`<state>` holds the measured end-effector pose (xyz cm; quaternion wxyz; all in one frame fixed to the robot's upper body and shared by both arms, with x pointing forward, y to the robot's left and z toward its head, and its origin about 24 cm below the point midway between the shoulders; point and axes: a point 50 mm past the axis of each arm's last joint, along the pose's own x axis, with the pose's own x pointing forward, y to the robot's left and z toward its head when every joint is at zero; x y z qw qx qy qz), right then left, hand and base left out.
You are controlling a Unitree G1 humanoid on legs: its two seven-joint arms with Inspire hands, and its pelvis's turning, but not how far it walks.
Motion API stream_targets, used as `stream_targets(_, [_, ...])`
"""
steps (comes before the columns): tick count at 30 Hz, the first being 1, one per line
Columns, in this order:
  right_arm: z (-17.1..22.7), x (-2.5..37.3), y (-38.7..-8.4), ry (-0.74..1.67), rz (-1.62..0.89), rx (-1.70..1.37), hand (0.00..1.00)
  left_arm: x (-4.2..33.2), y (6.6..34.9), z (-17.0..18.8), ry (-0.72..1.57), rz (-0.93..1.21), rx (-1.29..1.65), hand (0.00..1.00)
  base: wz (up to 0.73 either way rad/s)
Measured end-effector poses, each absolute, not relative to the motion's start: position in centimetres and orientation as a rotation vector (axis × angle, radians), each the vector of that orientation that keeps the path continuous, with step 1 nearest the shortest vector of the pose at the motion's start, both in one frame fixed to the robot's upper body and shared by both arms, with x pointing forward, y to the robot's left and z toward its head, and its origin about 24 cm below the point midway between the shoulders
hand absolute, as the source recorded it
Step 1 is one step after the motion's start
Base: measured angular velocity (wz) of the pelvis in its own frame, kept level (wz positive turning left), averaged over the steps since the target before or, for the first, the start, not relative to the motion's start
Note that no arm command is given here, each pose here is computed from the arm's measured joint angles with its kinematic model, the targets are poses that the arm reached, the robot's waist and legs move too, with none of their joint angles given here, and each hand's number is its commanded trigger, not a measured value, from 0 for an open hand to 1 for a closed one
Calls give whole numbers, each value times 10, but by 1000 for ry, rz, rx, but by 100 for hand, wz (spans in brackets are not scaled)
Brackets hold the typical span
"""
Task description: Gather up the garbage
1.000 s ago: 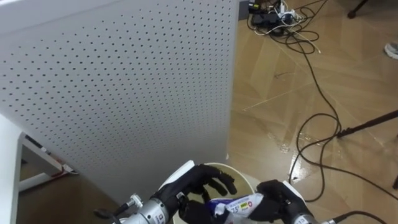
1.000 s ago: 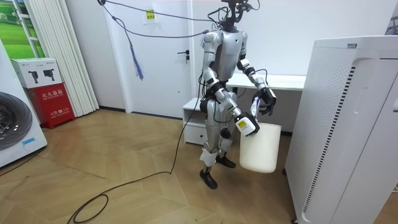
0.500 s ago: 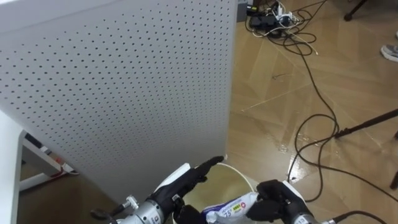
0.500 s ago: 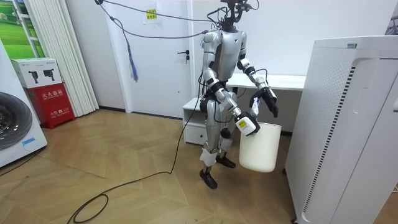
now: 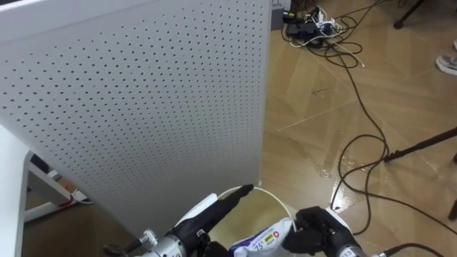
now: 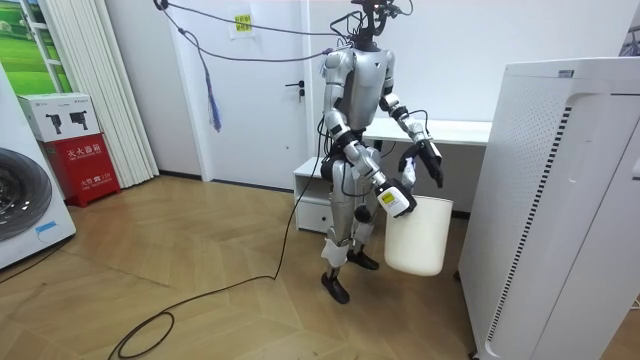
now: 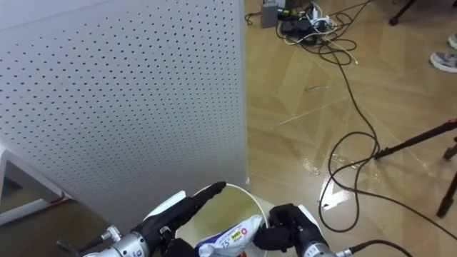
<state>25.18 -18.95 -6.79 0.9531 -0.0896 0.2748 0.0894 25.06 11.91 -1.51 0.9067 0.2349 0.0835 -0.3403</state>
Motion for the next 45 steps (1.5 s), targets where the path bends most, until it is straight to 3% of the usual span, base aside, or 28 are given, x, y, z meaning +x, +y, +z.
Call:
stream_targets(16, [-77,234,-211,620,171,-219,100,242,148,-18,224,-680,514,0,0])
stream_targets(30, [-91,205,-227,697,147,-222,100,231,153,-14,217,-706,501,0,2])
stream_targets(41, [-119,147,-246,866,58,-187,100,174,183,-67,503,-588,414,0,3])
stream_targets(45, [-133,122,-254,973,-6,-159,100,147,202,-98,670,-447,349,0,-1])
